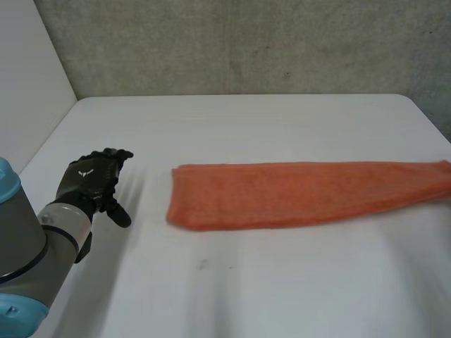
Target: Fold the laundry
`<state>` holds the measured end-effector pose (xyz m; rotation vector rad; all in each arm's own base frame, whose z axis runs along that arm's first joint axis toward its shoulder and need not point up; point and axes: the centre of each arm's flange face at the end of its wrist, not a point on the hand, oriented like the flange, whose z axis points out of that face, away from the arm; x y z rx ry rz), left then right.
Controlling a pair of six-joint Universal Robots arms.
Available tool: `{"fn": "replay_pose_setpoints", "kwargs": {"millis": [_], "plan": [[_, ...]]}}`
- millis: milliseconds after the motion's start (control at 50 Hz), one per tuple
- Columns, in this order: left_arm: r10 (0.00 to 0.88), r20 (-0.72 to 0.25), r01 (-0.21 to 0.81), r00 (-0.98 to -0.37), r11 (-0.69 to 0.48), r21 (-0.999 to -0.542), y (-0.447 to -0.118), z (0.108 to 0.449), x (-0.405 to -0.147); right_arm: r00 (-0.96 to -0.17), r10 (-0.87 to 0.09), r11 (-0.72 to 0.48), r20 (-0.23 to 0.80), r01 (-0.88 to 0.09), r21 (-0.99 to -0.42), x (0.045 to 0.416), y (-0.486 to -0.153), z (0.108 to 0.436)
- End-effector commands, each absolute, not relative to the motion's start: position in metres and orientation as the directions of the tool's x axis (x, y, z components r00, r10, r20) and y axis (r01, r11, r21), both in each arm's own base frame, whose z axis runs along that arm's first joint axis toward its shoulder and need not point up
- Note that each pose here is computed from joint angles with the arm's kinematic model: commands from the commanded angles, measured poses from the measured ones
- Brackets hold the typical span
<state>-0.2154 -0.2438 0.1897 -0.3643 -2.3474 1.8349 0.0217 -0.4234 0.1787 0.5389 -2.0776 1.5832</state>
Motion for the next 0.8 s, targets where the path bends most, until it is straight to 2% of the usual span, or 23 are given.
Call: {"fn": "replay_pose_setpoints", "kwargs": {"millis": [20, 40, 60, 80, 100, 140, 160, 200, 220, 240, 260, 300, 320, 360, 380, 520, 640, 680, 700, 740, 760, 780, 800], "plan": [[0.273, -0.040, 0.105, -0.961, 0.229, -0.968, -0.244, 0.189, -0.215, -0.808, -0.074, 0.106, 0.584, -0.589, -0.801, 0.081, -0.426, 0.219], [0.273, -0.040, 0.105, -0.961, 0.229, -0.968, -0.244, 0.189, -0.215, -0.813, -0.111, 0.035, 0.572, -0.578, -0.815, 0.111, -0.420, 0.231], [0.273, -0.040, 0.105, -0.961, 0.227, -0.968, -0.244, 0.190, -0.215, -0.813, -0.111, 0.035, 0.572, -0.578, -0.815, 0.111, -0.420, 0.231], [0.270, -0.039, 0.103, -0.962, 0.228, -0.968, -0.244, 0.190, -0.215, -0.811, -0.159, -0.021, 0.562, -0.567, -0.824, 0.140, -0.413, 0.238], [0.270, -0.039, 0.103, -0.962, 0.228, -0.968, -0.244, 0.190, -0.215, -0.811, -0.160, -0.022, 0.562, -0.567, -0.824, 0.140, -0.412, 0.238], [0.270, -0.040, 0.103, -0.962, 0.226, -0.969, -0.245, 0.190, -0.215, -0.785, -0.266, -0.131, 0.559, -0.546, -0.828, 0.201, -0.391, 0.245], [0.270, -0.040, 0.103, -0.962, 0.226, -0.969, -0.245, 0.190, -0.215, -0.785, -0.267, -0.132, 0.559, -0.545, -0.828, 0.201, -0.391, 0.245], [0.268, -0.040, 0.103, -0.962, 0.226, -0.969, -0.245, 0.190, -0.214, -0.719, -0.411, -0.241, 0.560, -0.506, -0.828, 0.266, -0.359, 0.242], [0.266, -0.040, 0.103, -0.963, 0.227, -0.969, -0.245, 0.190, -0.214, -0.719, -0.412, -0.242, 0.560, -0.506, -0.828, 0.266, -0.359, 0.241], [0.266, -0.040, 0.103, -0.963, 0.227, -0.969, -0.245, 0.190, -0.214, -0.672, -0.487, -0.291, 0.558, -0.478, -0.829, 0.297, -0.341, 0.236], [0.266, -0.040, 0.103, -0.963, 0.227, -0.969, -0.245, 0.190, -0.214, -0.671, -0.488, -0.291, 0.558, -0.478, -0.829, 0.297, -0.341, 0.236], [0.264, -0.040, 0.102, -0.964, 0.227, -0.969, -0.246, 0.190, -0.213, -0.553, -0.626, -0.360, 0.550, -0.421, -0.832, 0.351, -0.296, 0.217], [0.264, -0.040, 0.102, -0.964, 0.227, -0.969, -0.246, 0.190, -0.213, -0.552, -0.627, -0.360, 0.550, -0.421, -0.832, 0.352, -0.296, 0.217], [0.263, -0.040, 0.103, -0.964, 0.228, -0.968, -0.245, 0.190, -0.213, -0.442, -0.717, -0.391, 0.539, -0.385, -0.836, 0.388, -0.257, 0.192], [0.264, -0.040, 0.103, -0.964, 0.228, -0.968, -0.245, 0.190, -0.214, -0.441, -0.718, -0.391, 0.539, -0.385, -0.836, 0.389, -0.256, 0.192], [0.249, -0.046, 0.105, -0.968, 0.228, -0.968, -0.244, 0.190, -0.213, -0.305, -0.806, -0.397, 0.508, -0.357, -0.845, 0.428, -0.202, 0.140], [0.246, -0.047, 0.106, -0.968, 0.229, -0.968, -0.244, 0.189, -0.213, -0.324, -0.799, -0.383, 0.507, -0.375, -0.844, 0.427, -0.203, 0.137], [0.249, -0.047, 0.106, -0.967, 0.229, -0.968, -0.244, 0.189, -0.214, -0.393, -0.765, -0.361, 0.510, -0.394, -0.845, 0.420, -0.209, 0.151], [0.250, -0.046, 0.105, -0.967, 0.226, -0.968, -0.245, 0.190, -0.214, -0.393, -0.765, -0.361, 0.510, -0.394, -0.845, 0.420, -0.209, 0.151], [0.257, -0.047, 0.105, -0.965, 0.218, -0.970, -0.245, 0.191, -0.216, -0.542, -0.687, -0.297, 0.484, -0.398, -0.868, 0.398, -0.230, 0.180], [0.270, -0.046, 0.103, -0.962, 0.201, -0.974, -0.245, 0.194, -0.221, -0.542, -0.687, -0.297, 0.484, -0.398, -0.868, 0.398, -0.230, 0.181], [0.289, -0.044, 0.097, -0.956, 0.174, -0.980, -0.246, 0.199, -0.228, -0.620, -0.640, -0.240, 0.454, -0.400, -0.885, 0.378, -0.245, 0.190], [0.289, -0.044, 0.097, -0.956, 0.174, -0.980, -0.246, 0.199, -0.228, -0.621, -0.640, -0.240, 0.454, -0.400, -0.885, 0.377, -0.246, 0.190]]}}
